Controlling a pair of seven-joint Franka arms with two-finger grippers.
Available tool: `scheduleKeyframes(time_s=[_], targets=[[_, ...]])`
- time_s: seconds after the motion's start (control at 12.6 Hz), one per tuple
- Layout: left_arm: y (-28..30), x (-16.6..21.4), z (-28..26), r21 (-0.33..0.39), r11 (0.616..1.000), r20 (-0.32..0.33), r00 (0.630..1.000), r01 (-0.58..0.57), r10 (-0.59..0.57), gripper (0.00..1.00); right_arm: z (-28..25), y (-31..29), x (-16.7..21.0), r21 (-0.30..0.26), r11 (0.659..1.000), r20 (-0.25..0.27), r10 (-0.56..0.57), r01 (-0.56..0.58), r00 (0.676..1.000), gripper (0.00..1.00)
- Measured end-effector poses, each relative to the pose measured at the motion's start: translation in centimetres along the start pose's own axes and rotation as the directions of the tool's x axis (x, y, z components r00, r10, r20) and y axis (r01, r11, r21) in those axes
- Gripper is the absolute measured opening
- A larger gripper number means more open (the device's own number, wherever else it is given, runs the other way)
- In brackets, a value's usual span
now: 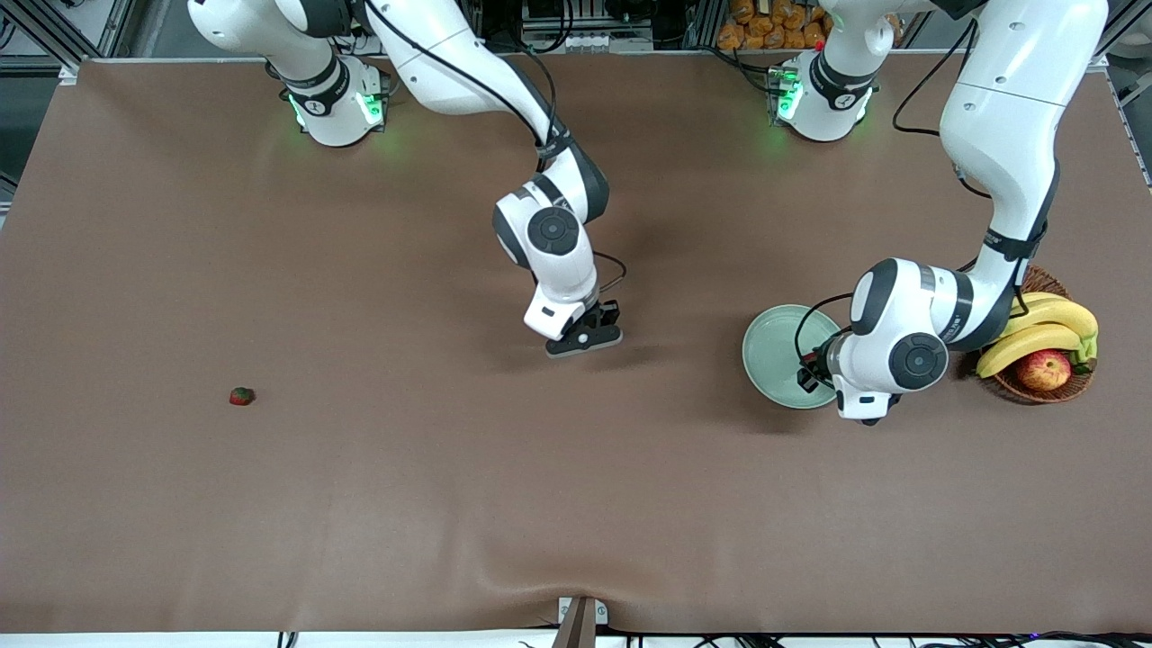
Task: Collect all strawberries into plate
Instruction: 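Set the second strawberry down with the right gripper while the left gripper withdraws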
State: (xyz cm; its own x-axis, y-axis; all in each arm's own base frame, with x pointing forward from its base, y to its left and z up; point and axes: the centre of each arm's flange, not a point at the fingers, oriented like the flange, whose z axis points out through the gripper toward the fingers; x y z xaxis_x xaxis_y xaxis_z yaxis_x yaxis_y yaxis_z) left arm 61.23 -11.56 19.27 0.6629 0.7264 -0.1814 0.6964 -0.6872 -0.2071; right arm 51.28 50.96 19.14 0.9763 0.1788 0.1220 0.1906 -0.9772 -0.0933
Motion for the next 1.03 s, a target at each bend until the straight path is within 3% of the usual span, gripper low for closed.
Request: scheduleKeyframes(time_s=[0.24,0.32,0.48,0.63,0.79,1.03], targets=[[0.5,-0.4,-0.6,-0.01,1.0,-0.004,1.0,-0.01,0.01,0.7,-0.9,1.2,1.2,-0.007,1.0,-0.008,0.02,-0.021,1.0,0.93],[0.8,-0.8,-1.4,-0.021,1.0,-0.01,1.0,-0.017,0.017,0.81,-2.1,2.4,2.1,-0.021,0.999,-0.001,0.038,-0.038,0.999,1.0],[1.1,-1.7,-4.4,-0.036,0.999,-0.028,0.999,-0.032,0.031,1.0,-6.5,7.1,4.8,-0.077,0.991,0.034,0.108,-0.105,0.994,1.0],[1.7,-3.4,-8.4,-0.044,0.997,-0.041,0.998,-0.059,0.057,1.0,-11.0,13.8,7.4,-0.142,0.97,0.065,0.21,-0.199,0.976,1.0],[3.3,-6.3,-11.4,-0.061,0.994,-0.046,0.995,-0.085,0.083,1.0,-13.6,20.7,9.1,-0.199,0.936,0.051,0.307,-0.292,0.95,1.0],[6.4,-12.0,-12.3,-0.085,0.996,-0.038,0.999,0.007,-0.01,1.0,-15.5,29.0,9.7,-0.272,0.875,0.029,0.424,-0.401,0.905,1.0]])
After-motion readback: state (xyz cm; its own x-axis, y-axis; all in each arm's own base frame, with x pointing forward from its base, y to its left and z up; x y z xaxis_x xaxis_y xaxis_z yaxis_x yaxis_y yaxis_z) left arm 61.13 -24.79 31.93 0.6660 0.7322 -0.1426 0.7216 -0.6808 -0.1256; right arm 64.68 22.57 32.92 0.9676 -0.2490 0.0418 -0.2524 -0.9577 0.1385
